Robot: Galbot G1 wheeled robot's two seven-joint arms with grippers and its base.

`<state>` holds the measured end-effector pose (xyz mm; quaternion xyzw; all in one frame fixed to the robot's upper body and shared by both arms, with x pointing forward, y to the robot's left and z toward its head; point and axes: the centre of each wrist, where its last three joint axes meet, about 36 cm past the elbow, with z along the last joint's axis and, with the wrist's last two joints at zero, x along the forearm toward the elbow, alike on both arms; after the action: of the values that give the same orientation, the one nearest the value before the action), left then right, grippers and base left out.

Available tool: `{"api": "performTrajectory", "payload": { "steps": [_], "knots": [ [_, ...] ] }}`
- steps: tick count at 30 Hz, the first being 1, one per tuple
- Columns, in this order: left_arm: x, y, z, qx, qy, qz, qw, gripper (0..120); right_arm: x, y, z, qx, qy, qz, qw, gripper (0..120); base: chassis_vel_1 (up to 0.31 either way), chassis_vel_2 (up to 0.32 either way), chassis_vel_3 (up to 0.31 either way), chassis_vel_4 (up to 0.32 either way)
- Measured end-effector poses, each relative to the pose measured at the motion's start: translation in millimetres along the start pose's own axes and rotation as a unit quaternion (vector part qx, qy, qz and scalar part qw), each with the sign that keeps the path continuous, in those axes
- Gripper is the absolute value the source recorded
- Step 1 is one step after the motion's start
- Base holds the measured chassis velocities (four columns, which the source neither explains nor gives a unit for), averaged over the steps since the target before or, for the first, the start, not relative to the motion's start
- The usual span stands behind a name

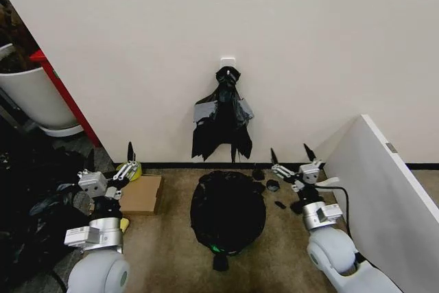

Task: Place the garbage bag over the trash bin.

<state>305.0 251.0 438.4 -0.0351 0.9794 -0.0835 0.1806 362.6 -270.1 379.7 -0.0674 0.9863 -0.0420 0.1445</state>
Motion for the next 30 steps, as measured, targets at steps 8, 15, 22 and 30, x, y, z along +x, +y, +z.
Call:
{"api": "performTrajectory", "payload": {
  "steps": [8, 15, 22, 30],
  "knots": [
    [-5.7, 9.1, 15.6, 0.013, 0.002, 0.05, 0.9987, 100, 2.9, -42.6, 14.3, -0.027, -0.057, -0.03, 0.998, 100, 0.0, 0.0, 0.0, 0.0],
    [-6.7, 11.2, 25.2, 0.021, 0.005, 0.05, 0.9985, 100, 10.2, -49.0, 32.0, -0.039, -0.054, -0.034, 0.997, 100, 0.0, 0.0, 0.0, 0.0],
    [-4.9, 12.5, 17.7, 0.026, 0.003, 0.029, 0.9993, 100, 11.5, -51.8, 30.1, -0.036, -0.068, -0.053, 0.996, 100, 0.0, 0.0, 0.0, 0.0],
    [-2.1, 8.4, 14.2, 0.021, -0.001, 0.035, 0.9992, 100, 15.4, -46.0, 18.6, -0.024, -0.081, -0.062, 0.995, 100, 0.0, 0.0, 0.0, 0.0]
  ]
}}
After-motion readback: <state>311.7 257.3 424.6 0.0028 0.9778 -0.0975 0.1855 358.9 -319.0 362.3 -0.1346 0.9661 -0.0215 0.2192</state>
